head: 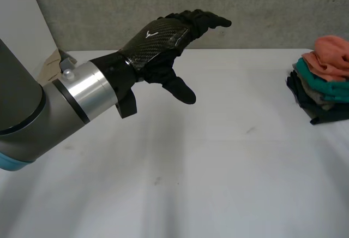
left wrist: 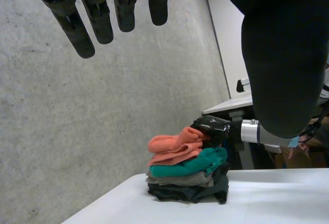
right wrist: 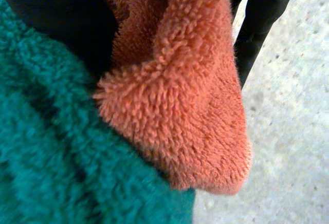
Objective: Fold the laundry.
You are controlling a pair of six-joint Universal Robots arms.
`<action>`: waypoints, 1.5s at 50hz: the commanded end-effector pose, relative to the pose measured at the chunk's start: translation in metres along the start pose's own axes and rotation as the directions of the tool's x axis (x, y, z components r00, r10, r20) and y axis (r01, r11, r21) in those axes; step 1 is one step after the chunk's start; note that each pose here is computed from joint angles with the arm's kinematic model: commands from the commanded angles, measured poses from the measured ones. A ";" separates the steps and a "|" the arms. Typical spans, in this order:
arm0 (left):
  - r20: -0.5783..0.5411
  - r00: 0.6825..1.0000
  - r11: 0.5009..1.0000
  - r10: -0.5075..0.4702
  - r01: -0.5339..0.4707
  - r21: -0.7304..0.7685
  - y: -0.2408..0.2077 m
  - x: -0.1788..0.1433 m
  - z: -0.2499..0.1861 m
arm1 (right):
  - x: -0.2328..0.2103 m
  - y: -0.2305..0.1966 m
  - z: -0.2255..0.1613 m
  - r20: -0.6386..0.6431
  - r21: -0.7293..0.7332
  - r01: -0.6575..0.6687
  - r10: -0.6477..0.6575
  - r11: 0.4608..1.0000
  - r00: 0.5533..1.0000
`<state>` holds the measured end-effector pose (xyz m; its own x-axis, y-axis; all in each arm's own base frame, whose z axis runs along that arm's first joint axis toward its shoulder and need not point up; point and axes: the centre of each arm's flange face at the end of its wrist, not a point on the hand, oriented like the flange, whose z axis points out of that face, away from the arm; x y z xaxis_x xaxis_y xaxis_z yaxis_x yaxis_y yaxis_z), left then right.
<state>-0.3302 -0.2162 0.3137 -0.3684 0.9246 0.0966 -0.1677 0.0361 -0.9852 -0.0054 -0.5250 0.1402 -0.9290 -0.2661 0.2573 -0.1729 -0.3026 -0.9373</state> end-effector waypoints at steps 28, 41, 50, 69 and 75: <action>0.039 0.999 0.998 0.026 -0.028 0.061 -0.037 0.022 -0.012 | 0.079 -0.154 -0.047 -0.463 -0.381 0.404 -0.550 0.832 0.695; 0.509 0.851 0.942 0.128 -0.266 0.207 -0.128 -0.039 -0.035 | -0.060 -0.285 -0.005 -0.463 0.279 0.637 -0.480 0.719 0.745; 0.751 0.550 0.921 0.366 -0.330 -0.207 -0.088 -0.171 -0.075 | -0.214 -0.244 -0.045 0.182 0.455 0.151 -0.258 0.877 0.949; 0.687 0.574 0.895 0.445 -0.272 -0.353 0.138 -0.360 -0.090 | -0.289 -0.121 -0.114 0.361 -0.104 0.230 -0.178 0.968 0.915; 0.680 0.550 0.874 0.485 -0.288 -0.391 0.169 -0.379 -0.091 | -0.277 -0.117 -0.108 0.329 -0.124 0.208 -0.158 0.970 0.931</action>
<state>-0.1383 -0.5122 0.1249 -0.9115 0.2885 -0.2932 0.2800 -0.0870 -0.9560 0.2463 -0.3066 0.1499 -0.7023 -0.5203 0.4859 -0.4222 -0.2450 -0.8727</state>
